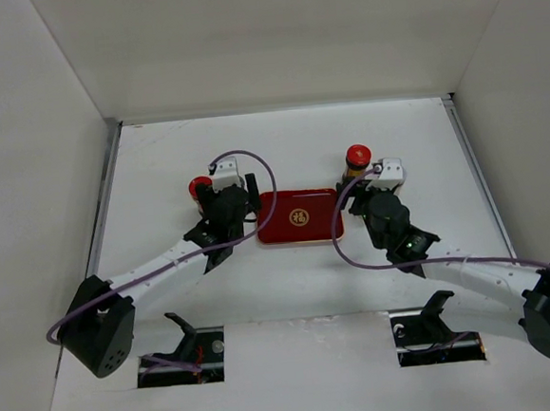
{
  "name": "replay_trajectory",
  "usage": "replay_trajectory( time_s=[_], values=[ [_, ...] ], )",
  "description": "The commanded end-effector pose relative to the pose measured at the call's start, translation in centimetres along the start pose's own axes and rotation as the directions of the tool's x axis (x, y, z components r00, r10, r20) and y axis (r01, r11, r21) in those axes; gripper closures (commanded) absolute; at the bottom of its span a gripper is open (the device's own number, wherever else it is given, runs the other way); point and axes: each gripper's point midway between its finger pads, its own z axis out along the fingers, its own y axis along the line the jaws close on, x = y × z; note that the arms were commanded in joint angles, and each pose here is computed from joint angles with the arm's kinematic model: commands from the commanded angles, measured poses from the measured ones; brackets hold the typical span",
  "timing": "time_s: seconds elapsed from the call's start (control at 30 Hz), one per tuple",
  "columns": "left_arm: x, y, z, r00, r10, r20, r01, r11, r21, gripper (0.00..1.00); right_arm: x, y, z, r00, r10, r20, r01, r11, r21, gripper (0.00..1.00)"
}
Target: Organize the condiment bottles
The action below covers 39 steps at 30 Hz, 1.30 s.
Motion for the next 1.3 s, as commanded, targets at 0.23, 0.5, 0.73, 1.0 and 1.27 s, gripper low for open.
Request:
replay_trajectory(
  time_s=[0.23,0.5,0.73,1.0,1.27],
  values=[
    [-2.6,-1.3,3.5,0.998,-0.047,0.037,0.047,0.999,-0.006,0.15,-1.9,2.1,0.3,0.998,0.042,0.051,-0.038,0.997,-0.067,0.14],
    [-2.8,-2.2,5.7,0.999,-0.045,0.024,0.045,0.999,-0.018,0.28,-2.1,2.0,0.2,0.997,0.045,0.056,-0.041,0.997,-0.071,0.14],
    [-1.8,-1.4,6.2,0.999,-0.039,0.012,0.039,0.998,-0.044,0.52,-2.3,2.1,-0.1,0.997,0.056,0.059,-0.051,0.996,-0.079,0.13],
    [-8.0,-1.0,2.7,0.979,-0.123,0.164,0.128,0.992,-0.017,0.67,-2.2,2.2,0.1,0.996,0.059,0.061,-0.054,0.995,-0.083,0.11],
    [-9.8,-3.6,-1.3,0.953,-0.191,0.234,0.167,0.979,0.119,0.68,-2.2,2.0,0.0,0.996,0.064,0.061,-0.059,0.995,-0.08,0.11]
  ],
)
